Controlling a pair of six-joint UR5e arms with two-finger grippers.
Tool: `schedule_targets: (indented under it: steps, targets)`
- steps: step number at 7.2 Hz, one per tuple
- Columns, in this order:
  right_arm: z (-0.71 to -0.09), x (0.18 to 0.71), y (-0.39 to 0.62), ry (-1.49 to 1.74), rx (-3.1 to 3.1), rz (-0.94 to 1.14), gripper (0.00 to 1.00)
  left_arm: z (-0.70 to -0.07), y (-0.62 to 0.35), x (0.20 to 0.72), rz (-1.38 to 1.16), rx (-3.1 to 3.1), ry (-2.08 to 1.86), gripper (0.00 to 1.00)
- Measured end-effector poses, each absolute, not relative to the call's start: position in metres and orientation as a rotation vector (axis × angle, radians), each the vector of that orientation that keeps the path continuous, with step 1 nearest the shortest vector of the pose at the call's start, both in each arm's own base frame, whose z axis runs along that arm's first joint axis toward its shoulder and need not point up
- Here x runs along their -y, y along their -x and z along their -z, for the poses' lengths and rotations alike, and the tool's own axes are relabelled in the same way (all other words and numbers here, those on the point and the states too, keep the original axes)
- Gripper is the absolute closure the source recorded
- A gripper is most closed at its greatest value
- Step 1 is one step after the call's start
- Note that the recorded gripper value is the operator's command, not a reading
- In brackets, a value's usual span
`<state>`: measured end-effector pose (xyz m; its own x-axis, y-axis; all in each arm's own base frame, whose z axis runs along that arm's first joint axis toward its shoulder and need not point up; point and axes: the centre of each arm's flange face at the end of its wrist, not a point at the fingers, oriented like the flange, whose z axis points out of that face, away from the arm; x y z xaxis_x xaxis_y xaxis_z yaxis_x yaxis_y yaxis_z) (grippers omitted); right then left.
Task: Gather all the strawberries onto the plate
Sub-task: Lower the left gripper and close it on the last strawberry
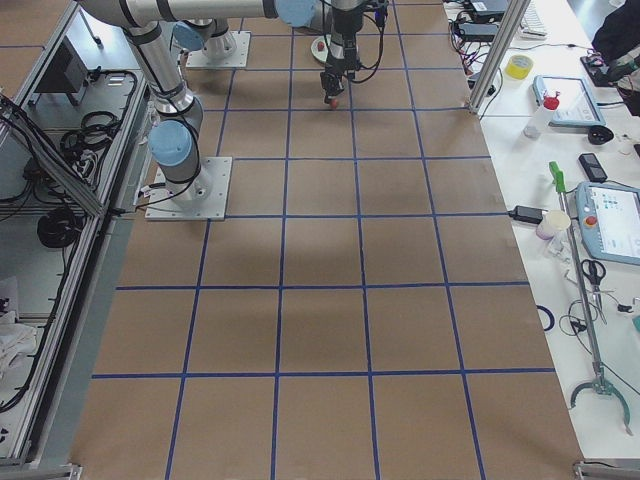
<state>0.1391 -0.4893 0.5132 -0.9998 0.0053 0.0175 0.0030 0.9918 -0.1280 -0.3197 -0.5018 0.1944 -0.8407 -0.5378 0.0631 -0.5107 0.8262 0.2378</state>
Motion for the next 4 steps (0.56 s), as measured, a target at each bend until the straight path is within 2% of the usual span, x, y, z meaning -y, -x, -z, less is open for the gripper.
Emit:
schedule_targets:
  steps: [1, 4]
  targets:
    - [-0.513, 0.489, -0.139, 0.006, 3.118, -0.200, 0.00, -0.206, 0.312, 0.511, 0.281, 2.881, -0.847, 0.01]
    - [-0.513, 0.489, -0.139, 0.004, 3.117, -0.200, 0.00, -0.216, 0.308, 0.514, 0.300, 2.845, -0.794, 0.00]
